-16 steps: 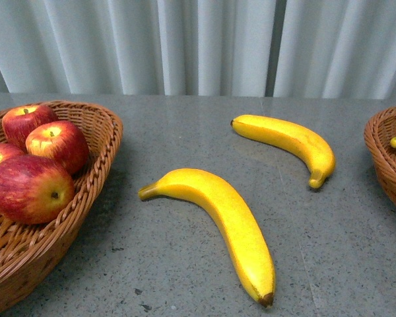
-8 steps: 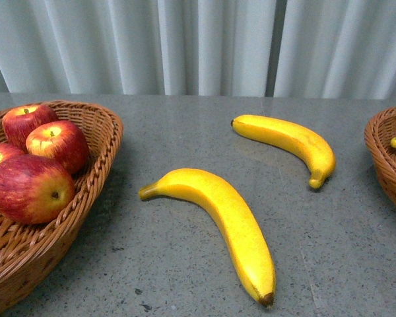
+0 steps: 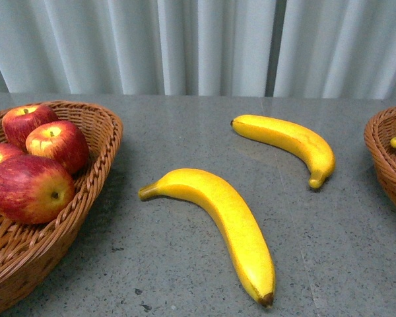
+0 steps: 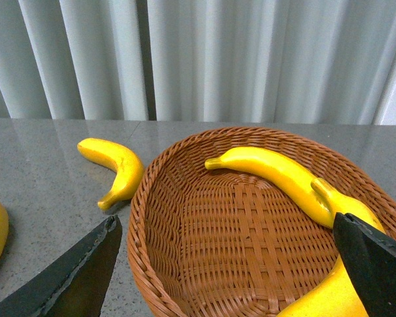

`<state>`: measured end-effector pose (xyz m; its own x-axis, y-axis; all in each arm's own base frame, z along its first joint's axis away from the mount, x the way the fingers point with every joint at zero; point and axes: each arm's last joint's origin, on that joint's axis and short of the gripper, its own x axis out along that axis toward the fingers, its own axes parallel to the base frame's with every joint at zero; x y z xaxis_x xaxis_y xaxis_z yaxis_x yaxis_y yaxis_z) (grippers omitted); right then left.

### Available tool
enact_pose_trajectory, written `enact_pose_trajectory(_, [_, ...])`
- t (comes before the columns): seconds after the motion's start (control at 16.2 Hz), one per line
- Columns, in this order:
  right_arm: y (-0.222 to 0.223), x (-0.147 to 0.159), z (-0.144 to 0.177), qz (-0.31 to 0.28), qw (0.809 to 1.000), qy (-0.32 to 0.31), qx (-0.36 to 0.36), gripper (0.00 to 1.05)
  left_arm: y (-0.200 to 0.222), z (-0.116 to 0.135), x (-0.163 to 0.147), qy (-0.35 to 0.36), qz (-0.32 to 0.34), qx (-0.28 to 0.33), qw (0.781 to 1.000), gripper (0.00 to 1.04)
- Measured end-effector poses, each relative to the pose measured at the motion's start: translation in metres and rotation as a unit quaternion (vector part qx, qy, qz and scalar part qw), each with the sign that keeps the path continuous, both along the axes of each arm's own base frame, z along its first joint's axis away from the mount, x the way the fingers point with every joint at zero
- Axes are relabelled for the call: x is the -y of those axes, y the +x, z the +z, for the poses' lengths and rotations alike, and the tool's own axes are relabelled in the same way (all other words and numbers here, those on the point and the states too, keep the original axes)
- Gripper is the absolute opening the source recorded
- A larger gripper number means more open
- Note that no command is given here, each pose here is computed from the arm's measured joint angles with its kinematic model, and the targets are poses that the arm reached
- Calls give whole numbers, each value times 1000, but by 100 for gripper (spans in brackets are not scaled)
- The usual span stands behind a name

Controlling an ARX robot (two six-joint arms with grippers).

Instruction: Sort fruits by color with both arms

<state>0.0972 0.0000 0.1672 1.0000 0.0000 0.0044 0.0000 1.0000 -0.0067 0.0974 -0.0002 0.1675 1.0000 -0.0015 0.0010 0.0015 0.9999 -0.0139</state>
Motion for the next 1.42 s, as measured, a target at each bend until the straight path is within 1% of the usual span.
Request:
enact_pose_trajectory(0.06, [0, 0, 0, 0, 1000, 0, 0, 98, 0, 0, 0, 0, 0, 0, 1000, 49])
enact_pose_trajectory(0.12, [0, 0, 0, 0, 1000, 0, 0, 98, 0, 0, 0, 0, 0, 0, 1000, 60])
enact_pose_trajectory(0.25, [0, 0, 0, 0, 1000, 0, 0, 98, 0, 0, 0, 0, 0, 0, 1000, 87])
enact_pose_trajectory(0.31, [0, 0, 0, 0, 1000, 0, 0, 98, 0, 0, 0, 0, 0, 0, 1000, 98])
enact_pose_trajectory(1.36, [0, 0, 0, 0, 1000, 0, 0, 98, 0, 0, 0, 0, 0, 0, 1000, 98])
enact_pose_trajectory(1.42, [0, 0, -1, 0, 1000, 7, -8, 98, 0, 0, 0, 0, 0, 0, 1000, 98])
